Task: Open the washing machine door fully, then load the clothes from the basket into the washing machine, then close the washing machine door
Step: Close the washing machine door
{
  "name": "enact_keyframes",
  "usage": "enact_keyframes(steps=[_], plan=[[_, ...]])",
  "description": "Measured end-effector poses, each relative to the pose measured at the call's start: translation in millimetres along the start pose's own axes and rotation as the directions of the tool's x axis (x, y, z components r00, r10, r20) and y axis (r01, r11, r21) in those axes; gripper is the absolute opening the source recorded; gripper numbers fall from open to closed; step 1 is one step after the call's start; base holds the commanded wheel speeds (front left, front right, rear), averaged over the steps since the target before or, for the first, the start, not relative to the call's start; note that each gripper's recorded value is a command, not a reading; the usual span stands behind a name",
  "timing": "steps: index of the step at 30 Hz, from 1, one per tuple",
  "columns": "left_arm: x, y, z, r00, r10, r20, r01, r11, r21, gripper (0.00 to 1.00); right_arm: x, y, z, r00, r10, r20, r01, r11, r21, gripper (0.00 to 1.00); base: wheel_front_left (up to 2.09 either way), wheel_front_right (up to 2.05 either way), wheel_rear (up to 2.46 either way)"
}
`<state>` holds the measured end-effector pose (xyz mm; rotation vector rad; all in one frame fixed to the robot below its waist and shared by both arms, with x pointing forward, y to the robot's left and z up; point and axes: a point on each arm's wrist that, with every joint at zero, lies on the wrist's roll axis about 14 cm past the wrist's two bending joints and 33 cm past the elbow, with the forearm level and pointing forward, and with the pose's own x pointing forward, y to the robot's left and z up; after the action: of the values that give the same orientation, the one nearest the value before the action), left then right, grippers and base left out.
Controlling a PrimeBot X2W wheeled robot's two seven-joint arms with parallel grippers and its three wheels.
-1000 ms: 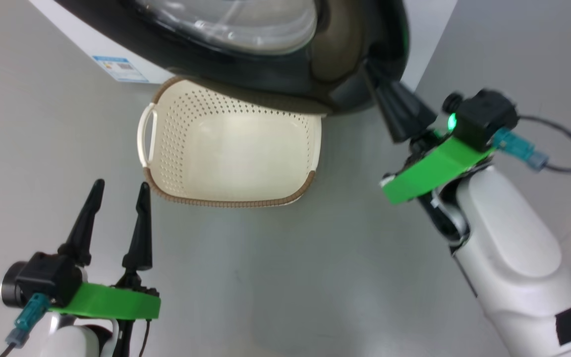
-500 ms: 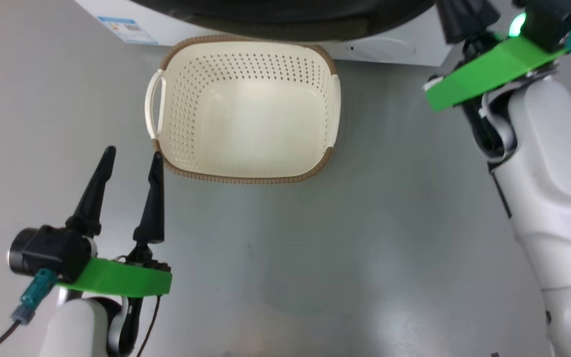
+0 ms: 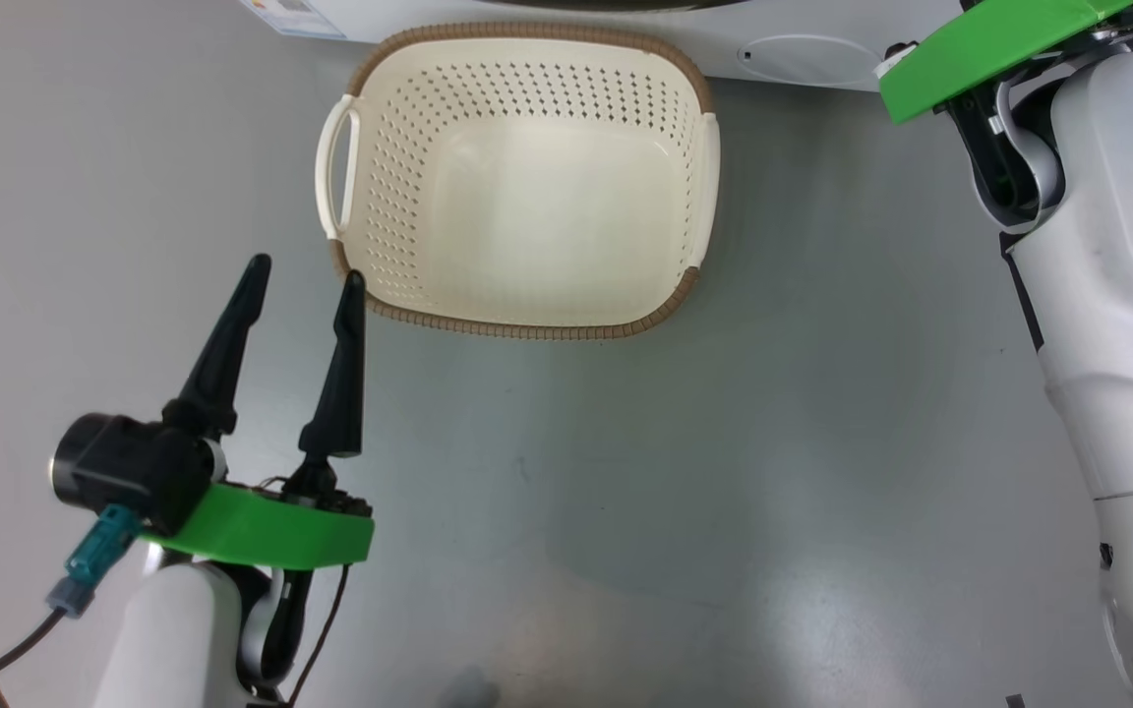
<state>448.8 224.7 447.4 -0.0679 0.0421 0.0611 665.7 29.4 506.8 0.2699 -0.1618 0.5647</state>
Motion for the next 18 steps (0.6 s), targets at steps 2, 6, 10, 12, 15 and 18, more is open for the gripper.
enact_keyframes(steps=[2, 6, 10, 12, 15, 18], plan=[[0, 0, 1, 1.0, 0.0, 0.002, 0.0, 1.0, -0.004, 1.0, 1, 0, 0, 1.0, -0.002, 0.0, 0.002, 1.0, 0.006, 0.0, 0.0, 0.0, 0.0], [0, -1, 2, 1.0, -0.003, 0.005, 0.003, 1.0, -0.007, 1.0, 3, -3, 1, 1.0, -0.018, -0.003, 0.018, 1.0, 0.011, 0.0, 0.0, 0.0, 0.0], [-1, -2, 4, 1.0, -0.004, 0.009, 0.004, 1.0, -0.008, 1.0, 2, -6, 2, 1.0, -0.026, -0.006, 0.026, 1.0, 0.005, 0.0, 0.0, 0.0, 0.0], [0, -2, 4, 1.0, -0.005, 0.011, 0.005, 1.0, -0.009, 1.0, 2, -6, 2, 1.0, -0.028, -0.007, 0.028, 1.0, 0.004, 0.0, 0.0, 0.0, 0.0], [0, -3, 6, 1.0, -0.008, 0.016, 0.008, 1.0, -0.012, 1.0, 0, -6, 5, 1.0, -0.028, -0.006, 0.028, 1.0, -0.003, 0.0, 0.0, 0.0, 0.0], [1, -4, 9, 1.0, -0.009, 0.027, 0.009, 1.0, -0.015, 1.0, -1, -5, 14, 1.0, -0.024, 0.007, 0.024, 1.0, -0.011, 0.0, 0.0, 0.0, 0.0]])
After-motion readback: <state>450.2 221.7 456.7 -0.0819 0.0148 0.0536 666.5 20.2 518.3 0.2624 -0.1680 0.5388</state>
